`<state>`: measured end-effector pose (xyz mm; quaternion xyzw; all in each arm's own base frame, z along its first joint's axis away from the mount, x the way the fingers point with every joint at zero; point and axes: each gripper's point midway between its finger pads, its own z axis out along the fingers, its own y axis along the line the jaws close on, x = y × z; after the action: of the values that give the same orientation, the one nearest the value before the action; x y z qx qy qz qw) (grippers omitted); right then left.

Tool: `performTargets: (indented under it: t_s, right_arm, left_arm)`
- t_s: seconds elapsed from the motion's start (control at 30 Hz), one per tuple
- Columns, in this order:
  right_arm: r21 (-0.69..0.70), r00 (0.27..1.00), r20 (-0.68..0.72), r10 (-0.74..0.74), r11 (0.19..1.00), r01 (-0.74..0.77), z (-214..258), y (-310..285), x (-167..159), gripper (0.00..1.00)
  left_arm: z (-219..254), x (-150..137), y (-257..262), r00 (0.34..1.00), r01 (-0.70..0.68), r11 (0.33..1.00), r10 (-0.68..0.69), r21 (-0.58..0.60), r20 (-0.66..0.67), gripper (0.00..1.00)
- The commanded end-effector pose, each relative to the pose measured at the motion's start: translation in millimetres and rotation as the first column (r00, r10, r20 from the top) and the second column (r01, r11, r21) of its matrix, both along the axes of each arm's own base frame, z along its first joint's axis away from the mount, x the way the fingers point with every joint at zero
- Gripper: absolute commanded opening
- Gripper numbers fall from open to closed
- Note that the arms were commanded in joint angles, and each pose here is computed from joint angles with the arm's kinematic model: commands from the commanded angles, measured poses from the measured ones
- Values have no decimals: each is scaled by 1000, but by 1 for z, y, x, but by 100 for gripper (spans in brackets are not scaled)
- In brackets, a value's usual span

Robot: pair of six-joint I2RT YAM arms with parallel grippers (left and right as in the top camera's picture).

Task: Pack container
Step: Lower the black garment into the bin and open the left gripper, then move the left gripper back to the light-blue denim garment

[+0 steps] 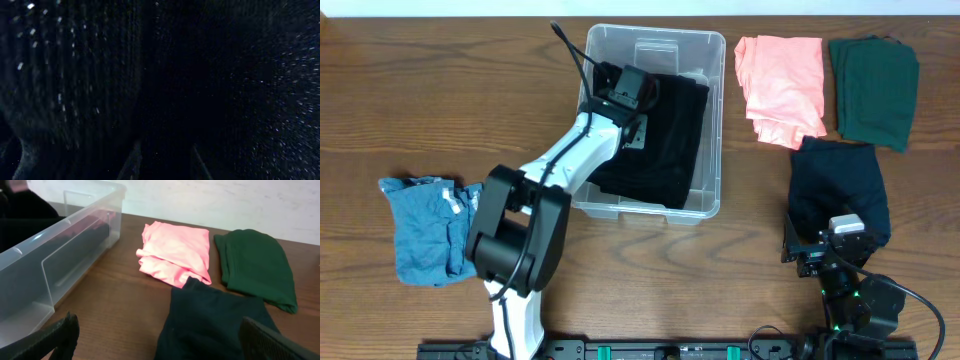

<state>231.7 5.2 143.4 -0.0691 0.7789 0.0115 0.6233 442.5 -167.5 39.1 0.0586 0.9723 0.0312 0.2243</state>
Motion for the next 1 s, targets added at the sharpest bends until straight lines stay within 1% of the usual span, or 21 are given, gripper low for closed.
performTargets:
  t_s: [0.0, 0.13, 0.2, 0.27, 0.3, 0.4, 0.47, 0.5, 0.57, 0.6, 0.7, 0.73, 0.83, 0.9, 0.97]
  right_arm:
    - [11, 1000, 1, -1, 1000, 1, 0, 0, 0, 99]
    - [11, 1000, 1, -1, 1000, 1, 0, 0, 0, 99]
    - [10, 1000, 1, -1, 1000, 1, 0, 0, 0, 99]
    - [11, 1000, 1, -1, 1000, 1, 0, 0, 0, 99]
    - [11, 1000, 1, -1, 1000, 1, 0, 0, 0, 99]
    - [11, 1000, 1, -1, 1000, 1, 0, 0, 0, 99]
    - [11, 1000, 1, -1, 1000, 1, 0, 0, 0, 99]
    - [11, 1000, 1, -1, 1000, 1, 0, 0, 0, 99]
    - [11, 1000, 1, -2, 1000, 2, 0, 0, 0, 99]
    - [11, 1000, 1, -1, 1000, 1, 0, 0, 0, 99]
    - [11, 1000, 1, -1, 1000, 1, 0, 0, 0, 99]
    - [11, 1000, 1, -1, 1000, 1, 0, 0, 0, 99]
    - [11, 1000, 1, -1, 1000, 1, 0, 0, 0, 99]
    - [11, 1000, 1, -1, 1000, 1, 0, 0, 0, 99]
    - [11, 1000, 1, -1, 1000, 1, 0, 0, 0, 99]
  left_arm:
    - [-14, -5, 9, 999, -11, 999, 13, 44, -37, 34]
    - [1, -3, -2, 1000, -3, 1000, 3, -22, -20, 34]
    - [18, -1, -6, 1000, -1, 998, 1, -56, 7, 34]
    - [45, 3, -9, 998, 5, 996, 0, -85, 58, 35]
    - [63, 4, -9, 996, 9, 995, 1, -100, 90, 38]
    - [131, 3, -9, 979, 23, 988, 8, -151, 202, 62]
    - [185, -2, -5, 956, 35, 981, 22, -190, 292, 77]
    - [207, -6, -1, 944, 39, 978, 32, -206, 329, 80]
    - [255, -18, 21, 908, 21, 973, 78, -230, 412, 85]
    - [265, -22, 29, 898, 9, 972, 95, -233, 430, 86]
    - [302, -44, 82, 855, -89, 968, 195, -235, 480, 87]
    - [306, -50, 96, 849, -118, 965, 221, -235, 481, 87]
    - [314, -73, 157, 815, -267, 934, 351, -240, 461, 88]
    - [311, -87, 193, 791, -364, 902, 431, -232, 435, 89]
    - [302, -103, 232, 761, -472, 855, 517, -214, 391, 91]
